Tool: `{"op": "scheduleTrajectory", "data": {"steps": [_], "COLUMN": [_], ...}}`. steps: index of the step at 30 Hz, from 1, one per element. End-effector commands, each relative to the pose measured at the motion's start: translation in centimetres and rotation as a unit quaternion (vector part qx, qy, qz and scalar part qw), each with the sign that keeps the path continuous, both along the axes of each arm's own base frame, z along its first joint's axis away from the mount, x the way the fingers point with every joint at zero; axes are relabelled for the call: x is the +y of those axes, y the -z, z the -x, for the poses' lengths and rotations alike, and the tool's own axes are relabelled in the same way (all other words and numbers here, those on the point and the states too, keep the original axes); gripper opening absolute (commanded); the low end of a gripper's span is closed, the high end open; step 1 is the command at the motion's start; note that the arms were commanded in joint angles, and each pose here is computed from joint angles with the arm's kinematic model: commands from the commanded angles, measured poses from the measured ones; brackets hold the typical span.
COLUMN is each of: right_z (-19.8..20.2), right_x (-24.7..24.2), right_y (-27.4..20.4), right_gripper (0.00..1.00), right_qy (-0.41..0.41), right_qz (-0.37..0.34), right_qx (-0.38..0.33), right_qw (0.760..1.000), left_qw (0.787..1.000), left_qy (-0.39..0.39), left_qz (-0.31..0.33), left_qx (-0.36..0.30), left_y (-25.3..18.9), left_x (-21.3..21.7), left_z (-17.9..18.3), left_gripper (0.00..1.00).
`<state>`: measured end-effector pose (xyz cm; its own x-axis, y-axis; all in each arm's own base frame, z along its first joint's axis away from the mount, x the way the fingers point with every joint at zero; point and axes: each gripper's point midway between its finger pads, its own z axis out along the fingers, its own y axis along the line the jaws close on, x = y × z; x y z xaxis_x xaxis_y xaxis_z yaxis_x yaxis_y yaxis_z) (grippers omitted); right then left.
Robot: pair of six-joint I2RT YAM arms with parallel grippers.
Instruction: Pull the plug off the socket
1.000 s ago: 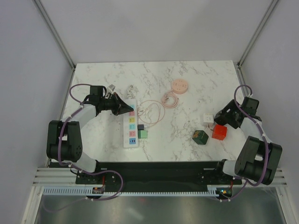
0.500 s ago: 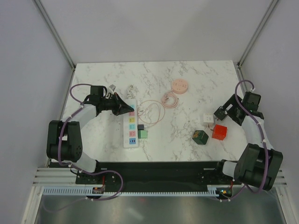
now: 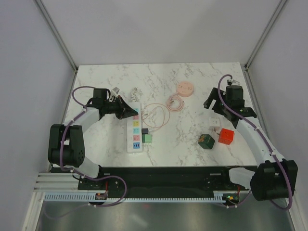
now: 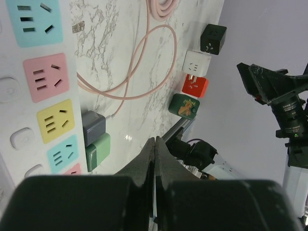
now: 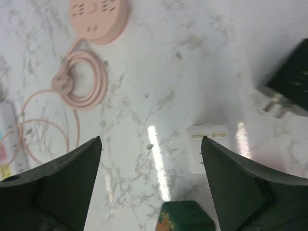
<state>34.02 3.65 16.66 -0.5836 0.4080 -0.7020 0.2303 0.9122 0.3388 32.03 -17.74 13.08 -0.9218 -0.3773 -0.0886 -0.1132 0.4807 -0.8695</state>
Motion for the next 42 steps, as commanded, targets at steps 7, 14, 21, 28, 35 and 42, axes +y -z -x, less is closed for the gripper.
{"op": "scheduleTrajectory", "data": {"steps": [7, 14, 21, 28, 35, 42], "right_z": [2.2, 4.8, 5.4, 6.2, 7.4, 7.8], "right_x": [17.1, 24.9, 28.1, 29.5, 29.9, 31.1], "right_y": [2.3, 4.6, 5.4, 7.6, 9.1, 9.5], "right_gripper": [0.90, 0.84, 0.68, 0.56, 0.57, 0.59], "right_qy": [-0.238, -0.306, -0.312, -0.308, -0.305, -0.326], "right_qz": [-0.115, -0.196, -0.289, -0.323, -0.328, -0.320], "right_qx": [0.002, 0.014, 0.014, 0.031, 0.043, 0.046], "right_qw": [0.964, 0.932, 0.905, 0.894, 0.893, 0.889], "left_qw": [0.998, 0.994, 0.987, 0.982, 0.978, 0.975], "left_qy": [0.011, 0.003, -0.037, -0.045, -0.047, -0.042], "left_qz": [-0.060, -0.101, -0.151, -0.181, -0.205, -0.219], "left_qx": [-0.025, -0.030, -0.037, -0.026, -0.019, -0.016], "left_y": [0.7, 0.8, 1.5, 2.7, 3.8, 4.6], "left_x": [0.1, 0.0, 1.1, 1.4, 1.8, 2.0], "left_z": [0.2, 2.0, 4.0, 5.3, 5.3, 5.3], "left_gripper": [0.02, 0.02, 0.02, 0.02, 0.02, 0.02]}}
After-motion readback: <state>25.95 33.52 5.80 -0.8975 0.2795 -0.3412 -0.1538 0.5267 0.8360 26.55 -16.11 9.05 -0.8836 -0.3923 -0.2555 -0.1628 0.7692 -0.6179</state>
